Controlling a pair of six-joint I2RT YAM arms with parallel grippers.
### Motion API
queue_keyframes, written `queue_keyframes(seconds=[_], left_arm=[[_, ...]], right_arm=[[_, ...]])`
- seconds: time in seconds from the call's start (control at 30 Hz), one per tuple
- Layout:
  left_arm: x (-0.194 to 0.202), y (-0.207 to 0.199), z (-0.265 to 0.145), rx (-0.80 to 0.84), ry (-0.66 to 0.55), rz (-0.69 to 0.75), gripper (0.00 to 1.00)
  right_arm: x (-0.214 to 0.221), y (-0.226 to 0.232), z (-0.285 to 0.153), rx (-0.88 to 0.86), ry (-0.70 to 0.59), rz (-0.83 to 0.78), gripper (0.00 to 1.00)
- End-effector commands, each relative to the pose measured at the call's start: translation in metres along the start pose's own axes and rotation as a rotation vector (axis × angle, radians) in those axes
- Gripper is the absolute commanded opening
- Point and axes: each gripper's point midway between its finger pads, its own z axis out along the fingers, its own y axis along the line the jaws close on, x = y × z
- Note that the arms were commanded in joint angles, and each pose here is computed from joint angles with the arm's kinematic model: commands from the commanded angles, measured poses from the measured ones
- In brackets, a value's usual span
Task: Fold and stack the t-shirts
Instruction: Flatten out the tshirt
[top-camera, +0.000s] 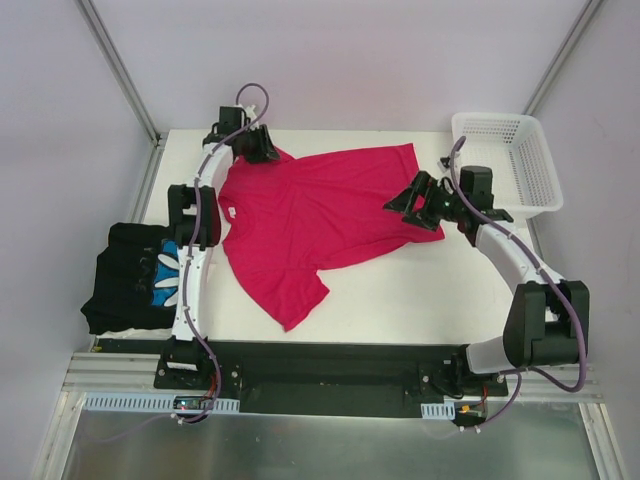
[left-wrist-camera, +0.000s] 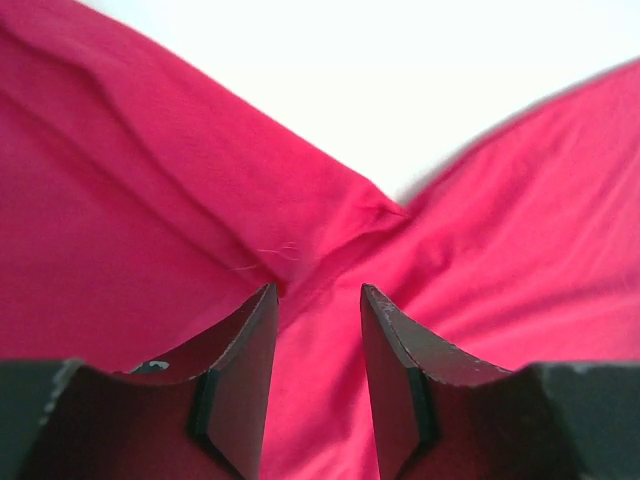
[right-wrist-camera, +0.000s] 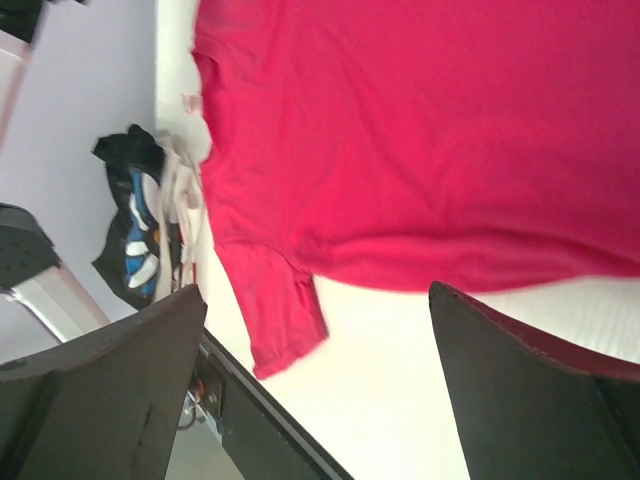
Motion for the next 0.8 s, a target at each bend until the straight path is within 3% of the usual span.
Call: queue_keyframes(seconds=[0.0, 0.27, 0.53, 0.67, 0.77], left_arm=[[-0.032, -0.002, -0.024, -0.005, -0.074, 0.002, 0.38], [-0.009, -0.081, -0.082, 0.083, -0.027, 0.071, 0.42], [0.097, -0.172, -0.139, 0.064, 0.062, 0.184, 0.63], [0.159, -0.183, -0.17, 0.06, 0.129, 0.154, 0.72], [0.202, -0.18, -0.198, 0.052, 0.157, 0.173, 0.74]], right_arm=[[0.022, -0.015, -0.014, 0.076, 0.028, -0.021, 0.96], [0.04, -0.089, -0.025, 0.36, -0.017, -0.001, 0.96], [0.021, -0.129, -0.016, 0.509, -0.118, 0.062, 0.96], [0.016, -0.148, -0.024, 0.621, -0.159, 0.084, 0.96], [0.014, -0.148, -0.029, 0.632, -0.183, 0.088, 0.96]])
